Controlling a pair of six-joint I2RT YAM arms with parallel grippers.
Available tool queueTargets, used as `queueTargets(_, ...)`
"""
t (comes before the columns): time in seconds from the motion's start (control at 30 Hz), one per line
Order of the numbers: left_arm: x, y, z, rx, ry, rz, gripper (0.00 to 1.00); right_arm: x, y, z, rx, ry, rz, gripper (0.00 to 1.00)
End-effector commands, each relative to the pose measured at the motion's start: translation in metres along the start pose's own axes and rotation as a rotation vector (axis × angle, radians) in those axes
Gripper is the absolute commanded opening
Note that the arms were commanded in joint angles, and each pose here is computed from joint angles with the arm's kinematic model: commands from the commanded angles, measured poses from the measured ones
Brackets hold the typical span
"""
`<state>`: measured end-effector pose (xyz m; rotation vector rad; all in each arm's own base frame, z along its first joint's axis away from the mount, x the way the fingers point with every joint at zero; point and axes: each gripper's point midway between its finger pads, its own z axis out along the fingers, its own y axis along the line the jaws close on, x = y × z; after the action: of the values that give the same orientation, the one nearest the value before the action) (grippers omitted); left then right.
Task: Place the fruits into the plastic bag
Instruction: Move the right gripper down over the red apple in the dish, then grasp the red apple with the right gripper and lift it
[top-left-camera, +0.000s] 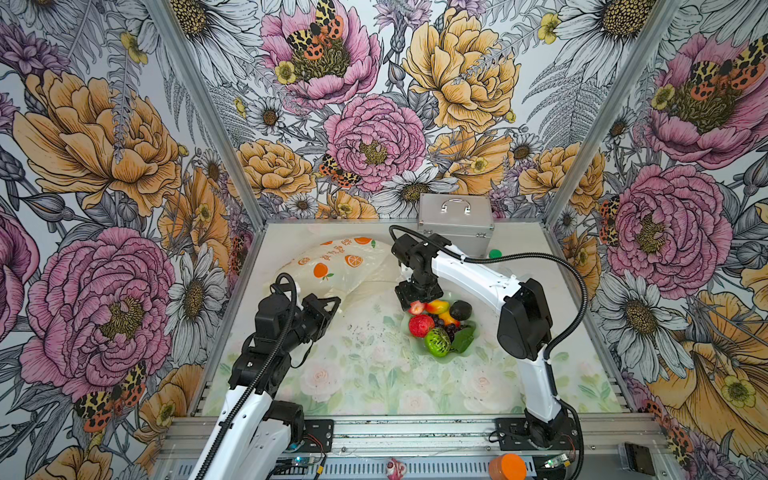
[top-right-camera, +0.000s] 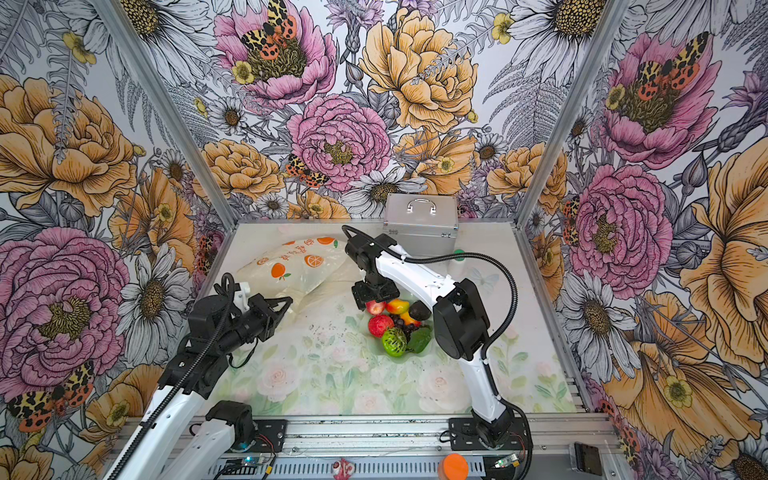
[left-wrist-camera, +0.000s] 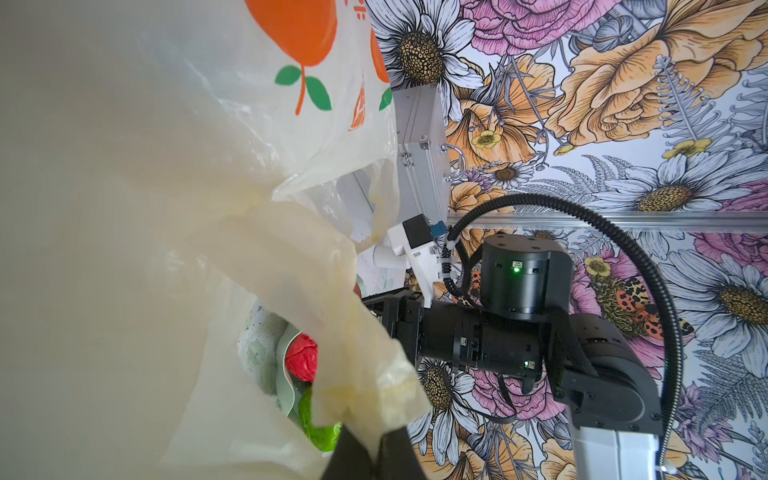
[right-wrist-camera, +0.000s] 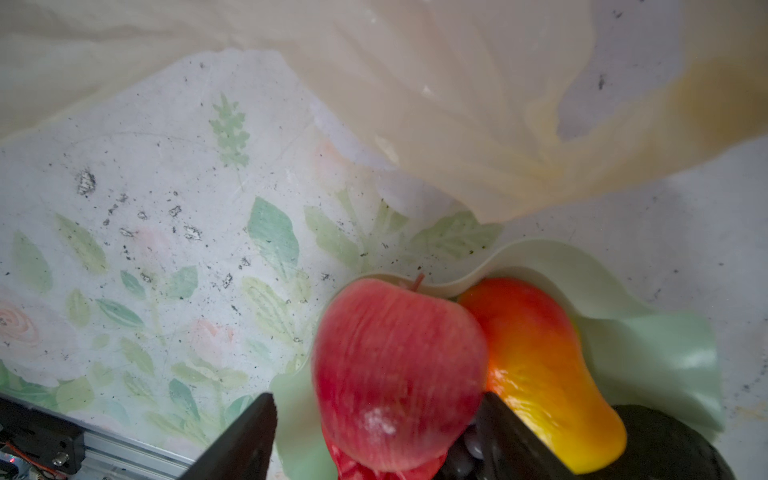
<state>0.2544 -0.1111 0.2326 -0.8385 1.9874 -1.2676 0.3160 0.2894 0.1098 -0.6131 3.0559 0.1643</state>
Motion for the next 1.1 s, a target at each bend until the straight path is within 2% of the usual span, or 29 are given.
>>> queueTargets(0.0, -0.001, -0.009, -0.002, 0.029, 0.005, 0.009, 0.00, -0.004, 0.002, 0.005, 0.017, 0.003, -0.017, 0.76)
queueTargets(0.77, -0.002, -0.005, -0.002, 0.030, 0.013, -0.001, 0.00, -0.011, -0.002, 0.025, 0.045, 0.028, 0.000, 0.72)
queueTargets(1.07, -0.003, -0.005, -0.003, 0.031, 0.011, -0.004, 0.00, -0.011, -0.004, 0.024, 0.048, 0.026, 0.009, 0.61)
